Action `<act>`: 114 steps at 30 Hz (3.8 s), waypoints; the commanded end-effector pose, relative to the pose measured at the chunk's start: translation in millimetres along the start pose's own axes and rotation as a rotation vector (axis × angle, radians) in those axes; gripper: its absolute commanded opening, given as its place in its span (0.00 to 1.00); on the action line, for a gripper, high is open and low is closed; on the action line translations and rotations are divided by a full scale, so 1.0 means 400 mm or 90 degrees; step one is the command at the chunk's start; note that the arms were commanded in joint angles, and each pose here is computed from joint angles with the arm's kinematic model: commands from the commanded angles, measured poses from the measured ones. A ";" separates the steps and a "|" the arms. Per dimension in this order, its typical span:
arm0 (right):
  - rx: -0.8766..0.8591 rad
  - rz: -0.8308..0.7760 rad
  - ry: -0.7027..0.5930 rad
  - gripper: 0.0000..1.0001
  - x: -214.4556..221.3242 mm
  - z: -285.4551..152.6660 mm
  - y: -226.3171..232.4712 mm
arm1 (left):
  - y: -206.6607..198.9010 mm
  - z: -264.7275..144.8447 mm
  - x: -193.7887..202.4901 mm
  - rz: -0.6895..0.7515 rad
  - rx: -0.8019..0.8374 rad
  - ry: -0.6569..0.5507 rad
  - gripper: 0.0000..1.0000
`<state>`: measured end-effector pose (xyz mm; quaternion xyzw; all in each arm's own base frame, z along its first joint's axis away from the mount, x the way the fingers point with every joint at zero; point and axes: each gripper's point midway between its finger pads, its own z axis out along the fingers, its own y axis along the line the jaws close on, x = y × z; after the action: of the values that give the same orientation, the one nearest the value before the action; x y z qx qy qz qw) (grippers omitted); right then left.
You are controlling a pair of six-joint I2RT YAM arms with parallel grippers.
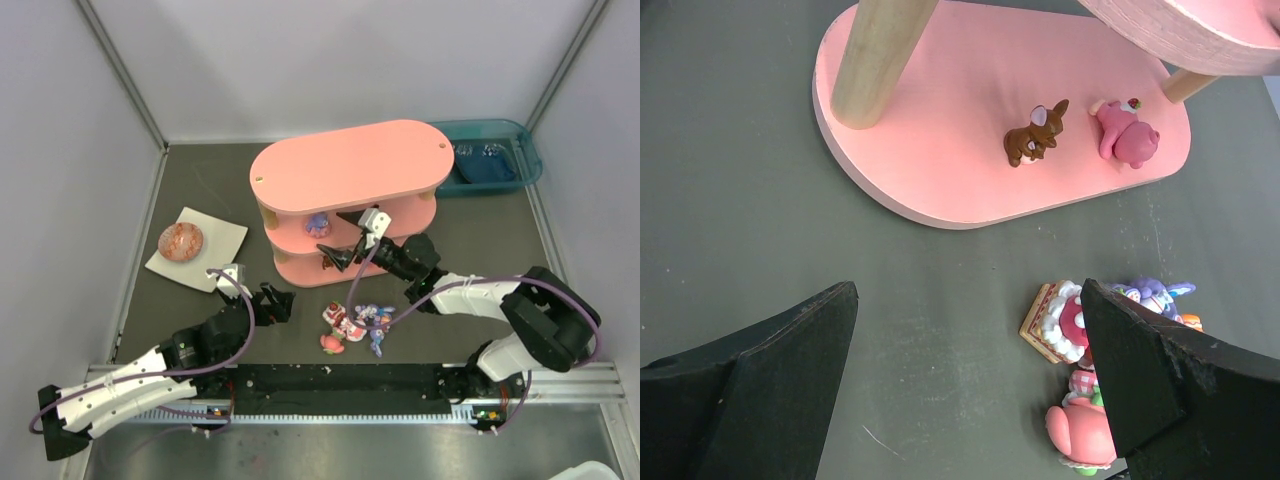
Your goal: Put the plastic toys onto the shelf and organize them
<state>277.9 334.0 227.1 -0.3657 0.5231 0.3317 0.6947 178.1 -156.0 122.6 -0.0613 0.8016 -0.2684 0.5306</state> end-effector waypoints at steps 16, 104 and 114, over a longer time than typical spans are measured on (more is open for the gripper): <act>0.031 -0.022 -0.031 0.63 -0.029 0.064 0.004 | -0.005 -0.008 -0.028 -0.009 0.004 -0.025 0.99; 0.555 -0.073 -0.005 0.90 -0.128 -0.007 0.048 | -0.001 -0.014 -0.035 -0.026 0.004 -0.032 0.99; 0.356 0.038 -0.018 0.93 -0.182 -0.104 0.144 | -0.003 -0.009 -0.034 -0.032 0.003 -0.035 0.99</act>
<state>214.3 331.6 241.8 -0.1930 0.6011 0.0585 0.7733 177.6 -146.9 126.9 -0.0752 0.7944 -0.2695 0.5391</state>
